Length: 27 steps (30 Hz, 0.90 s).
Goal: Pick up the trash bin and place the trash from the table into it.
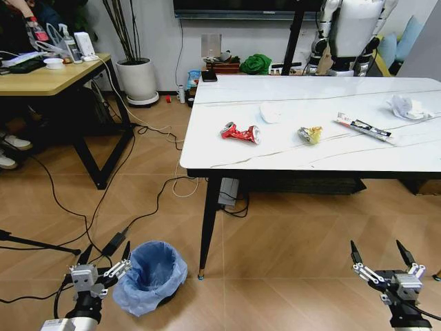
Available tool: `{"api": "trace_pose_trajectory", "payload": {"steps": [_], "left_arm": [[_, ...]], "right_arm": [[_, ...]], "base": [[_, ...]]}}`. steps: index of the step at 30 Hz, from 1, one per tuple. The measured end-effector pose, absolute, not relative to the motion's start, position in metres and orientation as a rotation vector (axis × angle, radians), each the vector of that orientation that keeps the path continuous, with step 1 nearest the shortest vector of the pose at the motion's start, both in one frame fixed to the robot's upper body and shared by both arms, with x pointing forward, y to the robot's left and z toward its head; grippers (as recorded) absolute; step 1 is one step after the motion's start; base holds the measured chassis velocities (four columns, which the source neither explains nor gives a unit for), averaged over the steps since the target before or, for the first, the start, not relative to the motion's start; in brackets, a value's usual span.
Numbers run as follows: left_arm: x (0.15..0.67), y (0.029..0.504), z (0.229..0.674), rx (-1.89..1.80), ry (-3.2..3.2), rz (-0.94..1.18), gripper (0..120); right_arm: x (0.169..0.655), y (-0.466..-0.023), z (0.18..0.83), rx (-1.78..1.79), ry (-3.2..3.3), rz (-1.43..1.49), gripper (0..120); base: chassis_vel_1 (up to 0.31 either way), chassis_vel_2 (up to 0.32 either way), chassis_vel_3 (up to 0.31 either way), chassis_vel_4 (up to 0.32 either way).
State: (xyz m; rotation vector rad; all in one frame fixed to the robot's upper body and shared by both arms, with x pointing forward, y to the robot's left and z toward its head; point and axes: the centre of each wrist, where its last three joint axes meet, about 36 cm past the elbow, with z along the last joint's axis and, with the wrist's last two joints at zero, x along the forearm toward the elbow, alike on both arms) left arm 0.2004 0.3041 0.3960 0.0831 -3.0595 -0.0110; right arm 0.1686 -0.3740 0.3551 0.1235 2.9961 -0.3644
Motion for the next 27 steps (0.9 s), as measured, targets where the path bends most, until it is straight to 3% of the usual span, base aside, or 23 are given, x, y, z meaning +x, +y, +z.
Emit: {"api": "trace_pose_trajectory", "payload": {"steps": [27], "left_arm": [[0.196, 0.308, 0.384, 0.084, -3.032, -0.008, 100]], "right_arm": [[0.180, -0.375, 0.344, 0.048, 3.002, -0.360, 100]], "base": [[0.000, 0.000, 0.000, 0.000]]}}
